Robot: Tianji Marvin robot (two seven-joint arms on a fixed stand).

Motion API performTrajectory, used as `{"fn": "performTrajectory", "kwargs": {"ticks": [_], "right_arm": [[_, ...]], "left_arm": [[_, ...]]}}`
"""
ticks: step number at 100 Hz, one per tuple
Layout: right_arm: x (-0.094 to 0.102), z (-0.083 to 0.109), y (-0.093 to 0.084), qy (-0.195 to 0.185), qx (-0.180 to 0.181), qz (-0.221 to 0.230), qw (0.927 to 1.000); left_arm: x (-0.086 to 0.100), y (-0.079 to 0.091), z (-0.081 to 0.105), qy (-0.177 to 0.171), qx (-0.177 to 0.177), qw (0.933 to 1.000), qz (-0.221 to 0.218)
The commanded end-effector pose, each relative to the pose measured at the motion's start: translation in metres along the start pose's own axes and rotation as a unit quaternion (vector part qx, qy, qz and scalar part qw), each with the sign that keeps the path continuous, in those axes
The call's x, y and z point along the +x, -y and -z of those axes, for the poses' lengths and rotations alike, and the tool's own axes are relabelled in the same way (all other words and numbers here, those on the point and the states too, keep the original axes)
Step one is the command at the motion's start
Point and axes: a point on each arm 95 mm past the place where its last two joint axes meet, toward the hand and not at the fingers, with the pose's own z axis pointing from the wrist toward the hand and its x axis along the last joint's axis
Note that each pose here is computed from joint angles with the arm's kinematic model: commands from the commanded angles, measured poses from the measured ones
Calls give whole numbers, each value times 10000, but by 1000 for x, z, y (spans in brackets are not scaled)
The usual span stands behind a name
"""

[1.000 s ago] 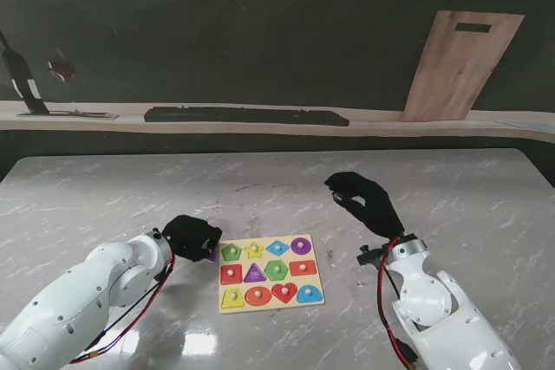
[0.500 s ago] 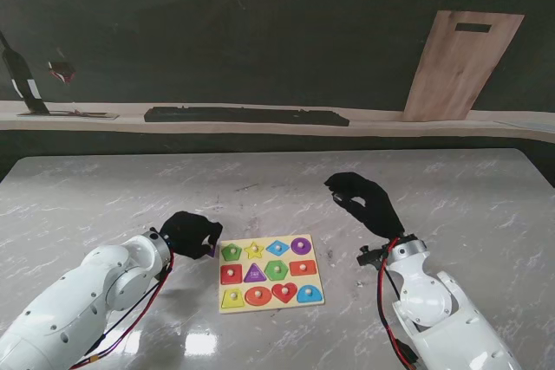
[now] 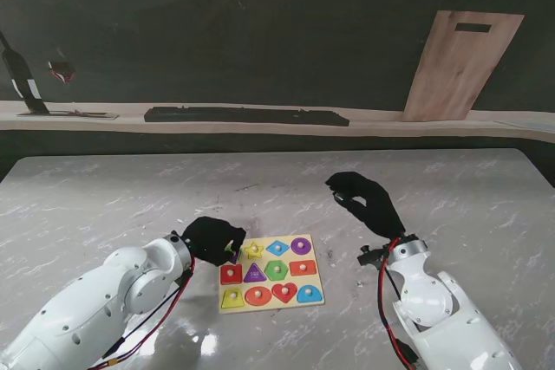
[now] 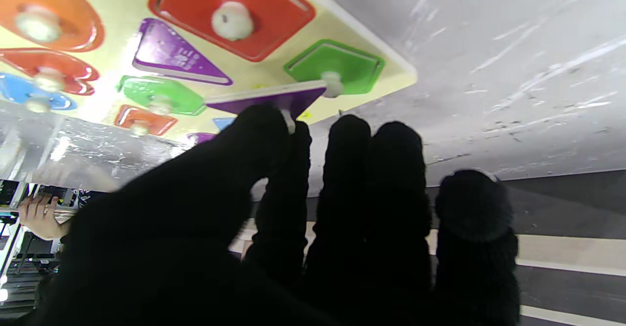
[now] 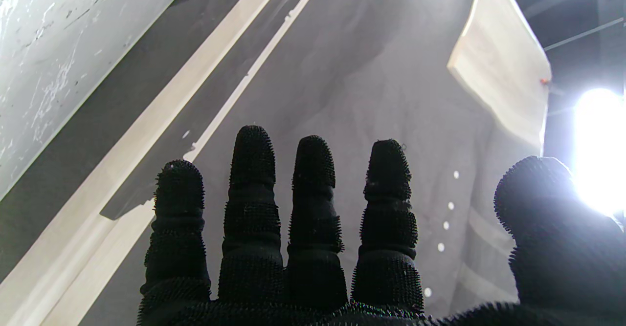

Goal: Fit puzzle pieces into a puzzle board

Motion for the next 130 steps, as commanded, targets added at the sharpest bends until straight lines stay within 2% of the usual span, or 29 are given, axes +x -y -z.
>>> {"fn": "performTrajectory", "kwargs": {"ticks": [1,15,41,82,105,130], "right_arm": [[2,1,3,-37,-5,-61,10000],[2,2,3,-61,-15,-116,9999],[3,5,-1,-118,-81,-164,9998],[4,5,-1,-114,-110,-199,9997],[4,5,-1,-113,-112,-206,9997],[4,5,-2,-107,-159,-195,9996]], "left_arm": [[14,5,-6,-99,67,9999,91],[25,6,-10,-199,-40,9998,62],[40,6,-12,-139,-208,9997,38],[54,-1,-12,11,-497,9987,103],[59,-5,-15,234,-520,9983,96],[61,-5,-18,281,-560,9979,156]]}}
